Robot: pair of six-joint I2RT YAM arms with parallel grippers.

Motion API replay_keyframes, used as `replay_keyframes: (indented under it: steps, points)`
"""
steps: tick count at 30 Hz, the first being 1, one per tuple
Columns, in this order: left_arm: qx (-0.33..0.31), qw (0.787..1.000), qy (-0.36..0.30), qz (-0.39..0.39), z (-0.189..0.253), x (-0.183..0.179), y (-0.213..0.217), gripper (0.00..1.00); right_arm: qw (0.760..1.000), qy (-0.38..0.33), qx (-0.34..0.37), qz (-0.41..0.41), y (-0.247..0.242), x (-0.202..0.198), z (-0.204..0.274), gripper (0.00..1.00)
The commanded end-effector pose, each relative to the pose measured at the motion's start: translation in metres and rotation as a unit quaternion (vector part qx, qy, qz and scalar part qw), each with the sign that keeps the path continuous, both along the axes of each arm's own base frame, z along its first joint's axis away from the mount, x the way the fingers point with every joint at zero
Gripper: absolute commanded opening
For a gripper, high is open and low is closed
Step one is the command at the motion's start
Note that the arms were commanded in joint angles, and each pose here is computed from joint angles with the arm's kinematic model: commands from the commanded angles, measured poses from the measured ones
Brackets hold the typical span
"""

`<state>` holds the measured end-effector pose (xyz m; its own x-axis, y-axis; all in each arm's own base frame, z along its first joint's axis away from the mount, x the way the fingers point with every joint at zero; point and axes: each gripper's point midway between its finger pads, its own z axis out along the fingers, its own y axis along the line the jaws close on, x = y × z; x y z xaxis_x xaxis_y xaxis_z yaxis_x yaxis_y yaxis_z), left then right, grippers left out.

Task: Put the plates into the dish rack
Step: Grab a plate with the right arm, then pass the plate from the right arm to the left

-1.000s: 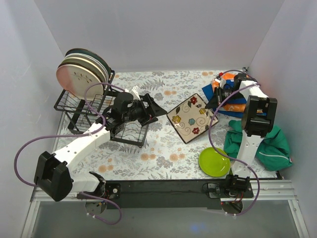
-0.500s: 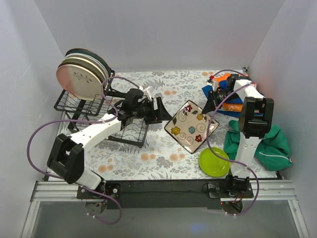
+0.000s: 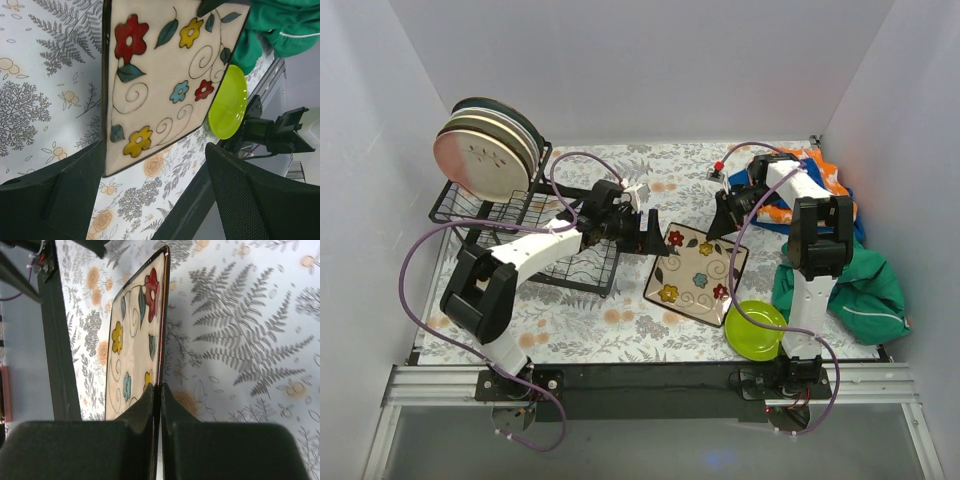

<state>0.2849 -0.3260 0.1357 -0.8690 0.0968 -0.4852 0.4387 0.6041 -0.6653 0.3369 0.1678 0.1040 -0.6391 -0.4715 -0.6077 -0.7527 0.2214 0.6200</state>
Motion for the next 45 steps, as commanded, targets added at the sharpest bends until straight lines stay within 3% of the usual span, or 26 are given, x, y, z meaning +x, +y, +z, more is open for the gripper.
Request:
replay_keyframes:
  steps: [1, 9, 20, 33, 38, 43, 44, 45]
  points:
    - [-0.001, 0.999, -0.022, -0.029, 0.004, 0.001, -0.004, 0.79, 0.994, -0.075, 0.069, 0.039, 0.014, -0.010, 0.038, 0.01]
    - [0.014, 0.999, -0.007, -0.047, -0.023, 0.005, -0.007, 0.79, 0.991, -0.092, 0.079, 0.052, 0.016, -0.013, 0.042, 0.01]
    - [-0.046, 0.995, 0.013, -0.091, -0.029, 0.005, -0.032, 0.66, 0.989, -0.088, 0.106, 0.053, 0.025, -0.014, 0.045, 0.01]
    - [-0.084, 0.990, 0.043, -0.109, -0.034, 0.003, -0.050, 0.27, 0.988, -0.075, 0.128, 0.044, 0.034, -0.003, 0.046, 0.01]
    - [-0.079, 0.991, 0.028, -0.100, -0.031, 0.008, -0.049, 0.01, 0.988, -0.069, 0.132, 0.042, 0.036, 0.001, 0.044, 0.01]
    - [-0.070, 0.994, -0.015, -0.078, -0.014, 0.024, -0.045, 0.00, 0.990, -0.052, 0.124, 0.036, 0.036, 0.005, 0.039, 0.01]
    - [-0.069, 0.995, -0.024, -0.072, -0.009, 0.029, -0.044, 0.00, 0.991, -0.051, 0.119, 0.034, 0.035, 0.007, 0.038, 0.06]
    - [-0.067, 0.995, -0.033, -0.069, -0.005, 0.032, -0.043, 0.00, 0.992, -0.055, 0.111, 0.034, 0.034, 0.012, 0.040, 0.19]
